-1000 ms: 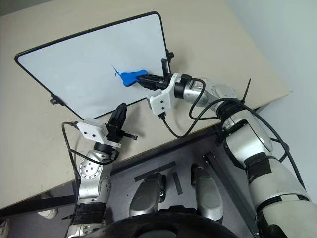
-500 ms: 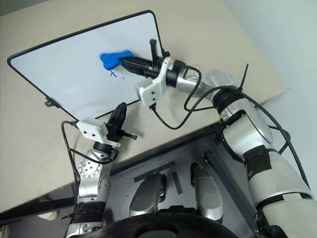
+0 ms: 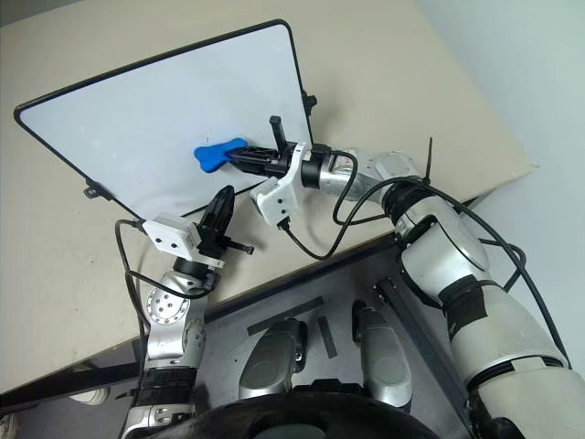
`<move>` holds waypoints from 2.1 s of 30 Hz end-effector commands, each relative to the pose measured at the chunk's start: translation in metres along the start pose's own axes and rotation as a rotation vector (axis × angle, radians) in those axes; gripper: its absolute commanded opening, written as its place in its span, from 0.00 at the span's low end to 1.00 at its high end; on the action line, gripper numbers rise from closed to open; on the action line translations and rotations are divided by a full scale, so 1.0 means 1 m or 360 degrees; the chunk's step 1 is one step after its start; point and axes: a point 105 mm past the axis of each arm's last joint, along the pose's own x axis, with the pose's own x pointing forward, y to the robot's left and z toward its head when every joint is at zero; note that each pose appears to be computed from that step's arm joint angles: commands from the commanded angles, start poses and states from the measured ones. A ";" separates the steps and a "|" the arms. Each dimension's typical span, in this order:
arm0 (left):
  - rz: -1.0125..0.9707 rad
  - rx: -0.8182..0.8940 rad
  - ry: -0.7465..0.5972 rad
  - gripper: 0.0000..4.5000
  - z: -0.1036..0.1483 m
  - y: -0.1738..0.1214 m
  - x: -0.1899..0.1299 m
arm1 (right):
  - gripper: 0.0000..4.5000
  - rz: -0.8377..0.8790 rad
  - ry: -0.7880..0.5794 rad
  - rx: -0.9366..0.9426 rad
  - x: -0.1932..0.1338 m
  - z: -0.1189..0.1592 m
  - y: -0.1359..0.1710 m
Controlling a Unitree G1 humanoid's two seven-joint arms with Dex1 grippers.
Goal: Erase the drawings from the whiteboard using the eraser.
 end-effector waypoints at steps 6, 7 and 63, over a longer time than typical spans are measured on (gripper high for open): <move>-0.0013 0.0016 -0.0055 0.00 0.009 0.000 0.000 | 0.00 -0.0101 0.0070 -0.0045 -0.001 -0.009 -0.016; -0.0012 0.0017 -0.0055 0.00 0.009 0.000 0.000 | 0.00 -0.0163 0.0065 -0.0073 -0.001 -0.009 -0.025; -0.0058 0.0052 -0.0018 0.00 0.025 0.007 -0.005 | 0.44 0.0088 0.0418 0.0976 -0.121 0.012 0.046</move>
